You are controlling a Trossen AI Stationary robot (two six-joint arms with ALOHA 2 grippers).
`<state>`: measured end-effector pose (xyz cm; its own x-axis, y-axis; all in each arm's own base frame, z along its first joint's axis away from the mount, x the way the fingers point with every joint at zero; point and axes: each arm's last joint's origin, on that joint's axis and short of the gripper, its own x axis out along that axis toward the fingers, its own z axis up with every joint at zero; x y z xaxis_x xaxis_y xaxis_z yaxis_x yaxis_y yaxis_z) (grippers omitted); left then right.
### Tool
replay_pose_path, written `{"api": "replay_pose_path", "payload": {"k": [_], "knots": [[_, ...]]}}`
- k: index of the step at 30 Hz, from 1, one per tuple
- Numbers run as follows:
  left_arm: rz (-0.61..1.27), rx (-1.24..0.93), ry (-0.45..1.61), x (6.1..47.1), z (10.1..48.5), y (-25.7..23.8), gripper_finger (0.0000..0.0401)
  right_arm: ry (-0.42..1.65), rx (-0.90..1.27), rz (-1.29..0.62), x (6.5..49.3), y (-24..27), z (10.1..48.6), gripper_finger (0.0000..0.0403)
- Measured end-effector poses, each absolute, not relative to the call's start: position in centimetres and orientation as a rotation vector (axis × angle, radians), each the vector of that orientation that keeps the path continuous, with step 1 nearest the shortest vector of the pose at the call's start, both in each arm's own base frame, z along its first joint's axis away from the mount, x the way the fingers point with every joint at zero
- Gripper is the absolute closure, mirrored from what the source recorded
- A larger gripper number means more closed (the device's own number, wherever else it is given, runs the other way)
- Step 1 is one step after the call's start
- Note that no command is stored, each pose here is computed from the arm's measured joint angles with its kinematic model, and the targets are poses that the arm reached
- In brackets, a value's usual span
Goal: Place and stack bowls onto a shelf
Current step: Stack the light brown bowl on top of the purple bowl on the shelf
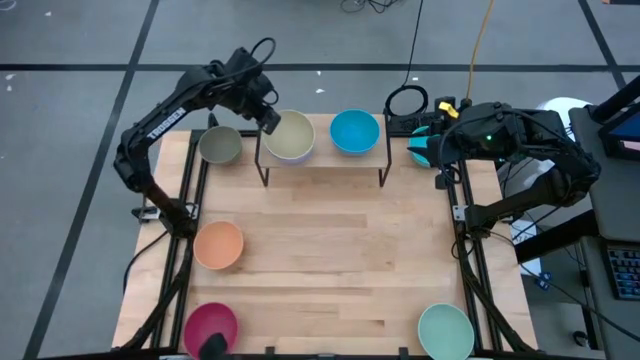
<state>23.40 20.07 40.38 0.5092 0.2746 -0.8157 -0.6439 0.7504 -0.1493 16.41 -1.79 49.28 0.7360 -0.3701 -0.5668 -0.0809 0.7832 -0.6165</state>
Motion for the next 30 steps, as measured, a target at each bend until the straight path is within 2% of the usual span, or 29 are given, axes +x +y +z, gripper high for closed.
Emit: {"api": "replay_pose_path", "payload": {"k": [10, 16, 19, 24, 30], "knots": [[0.522, -0.369, 0.884, 24.0, 41.5, 17.0, 0.0279, 0.737, -0.626, -0.186, 16.5, -1.8, 49.2, 0.0293], [0.663, -0.258, 0.928, 24.7, 41.2, 16.7, 0.0281, 0.737, -0.627, -0.186, 16.5, -1.8, 49.2, 0.0293], [0.708, -0.283, 0.880, 24.8, 41.5, 16.7, 0.0306, 0.737, -0.627, -0.185, 16.5, -1.8, 49.2, 0.0293], [0.715, -0.270, 0.836, 25.1, 41.7, 17.0, 0.0387, 0.737, -0.628, -0.185, 16.5, -1.8, 49.2, 0.0293], [0.724, -0.254, 0.841, 25.6, 41.3, 17.5, 0.0397, 0.737, -0.628, -0.185, 16.5, -1.8, 49.2, 0.0293]]}}
